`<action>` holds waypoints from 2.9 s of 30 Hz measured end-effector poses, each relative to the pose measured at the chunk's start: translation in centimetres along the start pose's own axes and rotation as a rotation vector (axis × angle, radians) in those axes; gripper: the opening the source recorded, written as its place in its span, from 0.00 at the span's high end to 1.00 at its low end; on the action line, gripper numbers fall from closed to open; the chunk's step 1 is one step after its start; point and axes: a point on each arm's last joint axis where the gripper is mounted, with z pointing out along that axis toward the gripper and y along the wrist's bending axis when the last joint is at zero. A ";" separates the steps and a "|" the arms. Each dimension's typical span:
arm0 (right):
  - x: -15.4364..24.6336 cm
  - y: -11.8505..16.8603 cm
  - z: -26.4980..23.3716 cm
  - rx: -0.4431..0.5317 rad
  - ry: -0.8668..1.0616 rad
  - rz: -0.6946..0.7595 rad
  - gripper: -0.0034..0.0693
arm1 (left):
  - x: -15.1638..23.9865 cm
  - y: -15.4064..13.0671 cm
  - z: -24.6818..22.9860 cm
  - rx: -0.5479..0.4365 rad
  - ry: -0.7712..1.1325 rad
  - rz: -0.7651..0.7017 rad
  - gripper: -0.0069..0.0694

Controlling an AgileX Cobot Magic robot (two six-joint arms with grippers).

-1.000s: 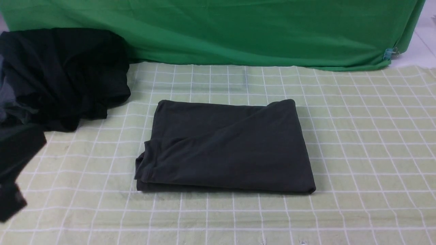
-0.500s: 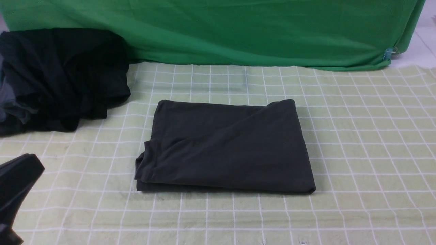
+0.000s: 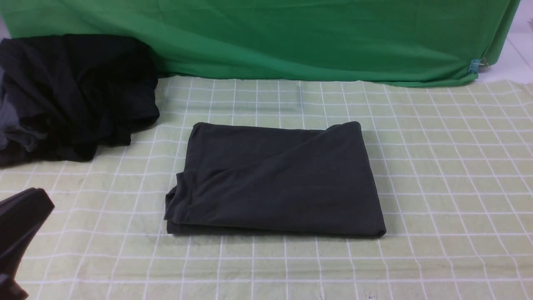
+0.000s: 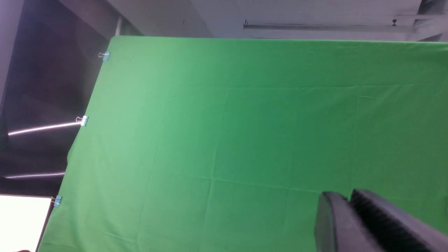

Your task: Fold a long-sleeved shirt over a green coffee tablecloth.

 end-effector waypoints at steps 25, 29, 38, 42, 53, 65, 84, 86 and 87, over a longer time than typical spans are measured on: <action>0.0 0.0 0.0 0.000 -0.003 0.000 0.79 | 9.0 5.1 -1.8 -0.386 0.046 0.219 0.91; 0.0 0.0 0.0 0.000 -0.003 0.000 0.78 | 9.0 5.1 -1.8 -0.386 0.046 0.219 0.91; 0.0 0.0 0.0 0.000 -0.003 0.000 0.77 | 9.0 5.1 -1.8 -0.386 0.046 0.219 0.91; 0.0 0.0 0.0 0.000 -0.003 0.000 0.75 | 9.0 5.1 -1.8 -0.386 0.047 0.224 0.91; 0.7 0.1 0.0 -0.003 0.077 0.072 0.72 | 9.0 5.1 -1.8 -0.386 0.047 0.224 0.91; 3.7 0.0 -1.2 0.061 0.409 0.050 0.68 | 9.0 5.1 -1.8 -0.387 0.045 0.220 0.91; 13.9 -0.7 -6.3 0.385 0.853 -0.108 0.63 | 9.0 5.1 -1.8 -0.387 0.044 0.222 0.91; 13.9 -0.7 -6.3 0.372 0.852 -0.105 0.63 | 9.0 5.1 -1.8 -0.387 0.044 0.222 0.91; 13.9 -0.7 -6.3 0.372 0.852 -0.105 0.63 | 9.0 5.1 -1.8 -0.387 0.044 0.222 0.91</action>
